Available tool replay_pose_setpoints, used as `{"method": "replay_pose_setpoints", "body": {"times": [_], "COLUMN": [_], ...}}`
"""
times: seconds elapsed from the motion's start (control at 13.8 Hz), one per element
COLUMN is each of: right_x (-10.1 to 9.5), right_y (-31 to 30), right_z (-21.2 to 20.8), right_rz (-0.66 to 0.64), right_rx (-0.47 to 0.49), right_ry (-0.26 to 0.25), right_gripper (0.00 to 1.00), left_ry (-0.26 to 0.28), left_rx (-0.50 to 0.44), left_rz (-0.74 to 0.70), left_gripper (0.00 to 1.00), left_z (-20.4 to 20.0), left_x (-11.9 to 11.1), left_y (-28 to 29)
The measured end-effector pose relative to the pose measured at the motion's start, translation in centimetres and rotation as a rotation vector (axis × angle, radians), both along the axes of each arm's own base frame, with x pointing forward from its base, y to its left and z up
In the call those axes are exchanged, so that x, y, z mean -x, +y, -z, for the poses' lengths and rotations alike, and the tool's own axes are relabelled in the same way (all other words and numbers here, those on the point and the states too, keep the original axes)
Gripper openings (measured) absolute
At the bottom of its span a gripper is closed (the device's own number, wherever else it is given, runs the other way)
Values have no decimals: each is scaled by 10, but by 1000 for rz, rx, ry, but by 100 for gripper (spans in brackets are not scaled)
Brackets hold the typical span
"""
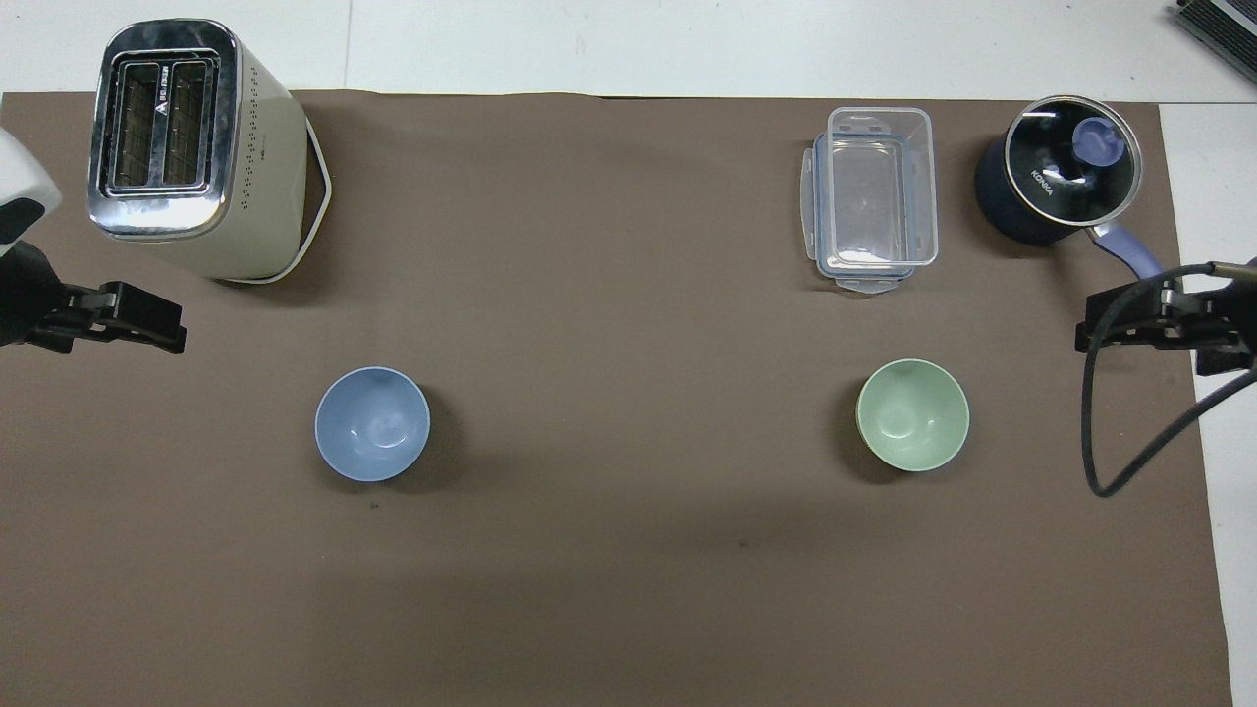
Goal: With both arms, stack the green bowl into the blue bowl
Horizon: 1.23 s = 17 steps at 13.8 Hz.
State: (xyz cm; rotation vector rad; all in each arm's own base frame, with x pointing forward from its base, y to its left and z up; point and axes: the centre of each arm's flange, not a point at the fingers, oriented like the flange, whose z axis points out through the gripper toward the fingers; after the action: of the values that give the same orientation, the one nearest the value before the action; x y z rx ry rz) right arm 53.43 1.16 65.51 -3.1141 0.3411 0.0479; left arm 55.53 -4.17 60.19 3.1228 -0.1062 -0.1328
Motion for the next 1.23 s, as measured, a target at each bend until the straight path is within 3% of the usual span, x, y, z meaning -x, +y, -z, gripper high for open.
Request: {"method": "replay_pose_setpoints", "body": {"times": [0.73, 1.23], "right_x": [0, 0], "right_y": [0, 0], "right_z": [0, 0], "right_rz": [0, 0], "right_rx": [0, 0], "right_ry": [0, 0], "right_gripper": [100, 100], "left_ry": [3, -27], "left_rx": [4, 8], "left_rz": [3, 0], "left_gripper": [100, 100], "left_z": [10, 79], "left_x": [-1, 6], "left_y": [-1, -2]}}
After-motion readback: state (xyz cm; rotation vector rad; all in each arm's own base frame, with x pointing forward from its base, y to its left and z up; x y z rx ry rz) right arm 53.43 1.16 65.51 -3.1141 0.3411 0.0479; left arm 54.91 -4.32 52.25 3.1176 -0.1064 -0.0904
